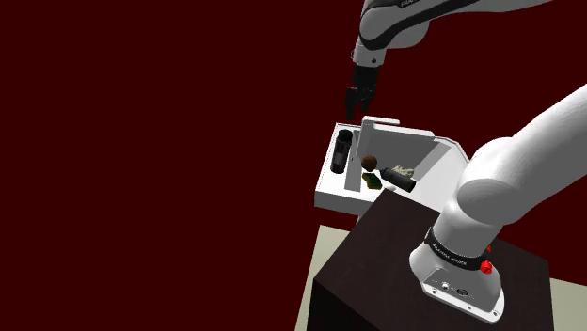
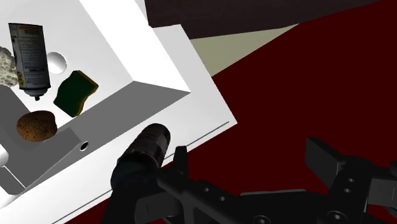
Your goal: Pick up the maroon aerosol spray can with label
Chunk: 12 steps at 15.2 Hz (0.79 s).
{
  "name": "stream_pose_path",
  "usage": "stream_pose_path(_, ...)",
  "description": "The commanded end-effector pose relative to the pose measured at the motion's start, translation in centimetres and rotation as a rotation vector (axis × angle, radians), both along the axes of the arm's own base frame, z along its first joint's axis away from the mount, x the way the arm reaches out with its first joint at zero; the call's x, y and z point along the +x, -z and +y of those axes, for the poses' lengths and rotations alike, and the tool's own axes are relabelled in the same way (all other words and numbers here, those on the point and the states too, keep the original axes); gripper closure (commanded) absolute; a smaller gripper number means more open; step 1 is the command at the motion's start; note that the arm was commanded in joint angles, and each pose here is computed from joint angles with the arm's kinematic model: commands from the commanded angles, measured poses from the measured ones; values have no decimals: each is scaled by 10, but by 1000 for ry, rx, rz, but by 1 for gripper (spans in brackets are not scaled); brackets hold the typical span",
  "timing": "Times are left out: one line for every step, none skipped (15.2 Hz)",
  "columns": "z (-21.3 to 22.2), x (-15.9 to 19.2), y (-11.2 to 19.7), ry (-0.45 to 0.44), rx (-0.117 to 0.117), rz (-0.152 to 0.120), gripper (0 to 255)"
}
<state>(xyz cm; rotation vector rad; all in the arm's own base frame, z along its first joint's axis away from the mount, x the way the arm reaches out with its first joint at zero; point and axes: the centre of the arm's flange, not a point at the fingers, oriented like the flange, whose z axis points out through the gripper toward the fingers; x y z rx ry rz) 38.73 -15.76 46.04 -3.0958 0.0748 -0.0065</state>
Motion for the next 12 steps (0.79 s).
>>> stream_pose_path(-20, 7, 17, 0, 1, -5, 0)
stream_pose_path(-29, 12, 26, 0, 3, -7, 0)
stream_pose_path(-39, 17, 34, 1, 4, -9, 0)
stream_pose_path(-48, 22, 42, 1, 5, -11, 0)
stream_pose_path(-57, 27, 50, 1, 7, -13, 0)
stream_pose_path(-66, 32, 58, 2, 8, -15, 0)
stream_pose_path(-76, 36, 66, 2, 10, -17, 0)
stream_pose_path(-85, 41, 74, 2, 11, -19, 0)
stream_pose_path(-94, 46, 82, 2, 12, -21, 0)
stream_pose_path(-103, 51, 90, 3, 14, -23, 0)
stream_pose_path(-112, 56, 99, 3, 15, -25, 0)
stream_pose_path(-122, 61, 107, 3, 17, -27, 0)
